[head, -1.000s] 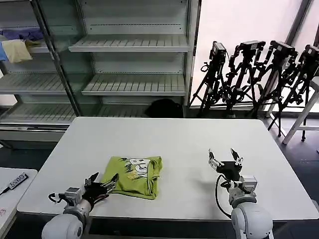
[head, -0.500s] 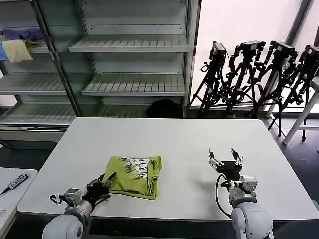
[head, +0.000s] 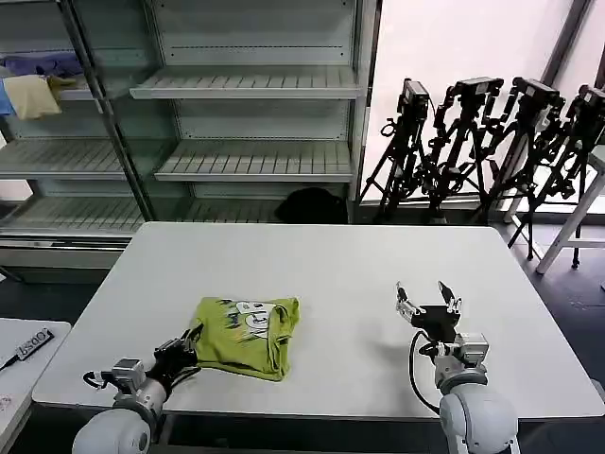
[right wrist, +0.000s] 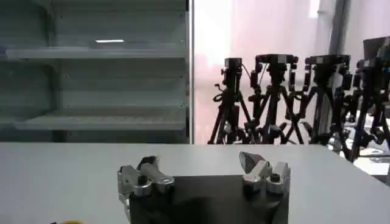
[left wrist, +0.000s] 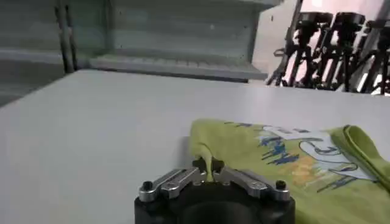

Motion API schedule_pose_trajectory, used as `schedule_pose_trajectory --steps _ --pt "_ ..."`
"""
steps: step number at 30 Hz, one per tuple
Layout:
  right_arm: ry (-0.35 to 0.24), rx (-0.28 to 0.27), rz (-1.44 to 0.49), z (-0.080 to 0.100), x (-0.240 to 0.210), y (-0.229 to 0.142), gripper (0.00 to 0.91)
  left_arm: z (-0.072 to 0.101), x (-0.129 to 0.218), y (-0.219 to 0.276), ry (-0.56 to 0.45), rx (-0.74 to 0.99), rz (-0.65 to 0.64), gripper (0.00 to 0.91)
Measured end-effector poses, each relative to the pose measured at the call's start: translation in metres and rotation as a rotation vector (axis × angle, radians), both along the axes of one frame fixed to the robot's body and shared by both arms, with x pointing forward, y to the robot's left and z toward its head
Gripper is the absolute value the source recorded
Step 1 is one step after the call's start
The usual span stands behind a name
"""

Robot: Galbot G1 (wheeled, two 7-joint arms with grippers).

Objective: Fold and organize the clothes.

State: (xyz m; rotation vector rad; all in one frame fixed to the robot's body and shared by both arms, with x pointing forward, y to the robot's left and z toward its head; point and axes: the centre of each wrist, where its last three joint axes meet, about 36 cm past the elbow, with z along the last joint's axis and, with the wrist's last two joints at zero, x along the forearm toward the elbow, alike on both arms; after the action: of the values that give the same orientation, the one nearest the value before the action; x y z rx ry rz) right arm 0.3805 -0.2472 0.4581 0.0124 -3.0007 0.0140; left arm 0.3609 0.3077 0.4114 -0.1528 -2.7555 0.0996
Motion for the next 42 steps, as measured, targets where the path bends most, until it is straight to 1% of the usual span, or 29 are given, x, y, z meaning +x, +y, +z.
schedule_pose_trajectory --steps 5,11,14,18,23,26,28,31,36,42 --pt "0.001 -0.002 -0.003 0.0 -0.002 -0.003 0.907 0.006 0.003 0.02 -0.059 0.074 0.037 0.0" --pt "-0.002 -0.002 -0.002 0.0 -0.004 -0.006 0.907 0.019 0.009 0.067 -0.128 0.219 0.103 0.0" --pt "-0.003 -0.001 -0.001 0.0 -0.004 -0.006 0.907 0.033 0.01 0.093 -0.173 0.32 0.131 0.0" --pt "-0.003 0.0 -0.001 0.0 -0.005 -0.006 0.907 0.056 0.011 0.118 -0.231 0.462 0.144 0.0" --pt "-0.004 0.003 -0.005 -0.002 -0.008 -0.008 0.907 0.084 0.008 0.117 -0.303 0.599 0.114 0.0" --pt "-0.004 0.002 -0.008 -0.003 -0.01 -0.01 0.907 0.093 0.004 0.104 -0.343 0.661 0.072 0.0" --pt "-0.002 -0.003 -0.012 -0.006 -0.012 -0.012 0.907 0.09 0.002 0.09 -0.354 0.694 0.034 0.0" --pt "0.002 -0.004 -0.015 -0.01 -0.013 -0.014 0.907 0.081 -0.001 0.061 -0.379 0.736 -0.044 0.0" --pt "0.007 -0.004 -0.025 -0.016 -0.016 -0.017 0.907 0.056 0.0 0.003 -0.416 0.764 -0.192 0.0" --pt "0.018 -0.005 -0.032 -0.022 -0.018 -0.021 0.907 0.022 0.003 -0.063 -0.424 0.72 -0.335 0.0"
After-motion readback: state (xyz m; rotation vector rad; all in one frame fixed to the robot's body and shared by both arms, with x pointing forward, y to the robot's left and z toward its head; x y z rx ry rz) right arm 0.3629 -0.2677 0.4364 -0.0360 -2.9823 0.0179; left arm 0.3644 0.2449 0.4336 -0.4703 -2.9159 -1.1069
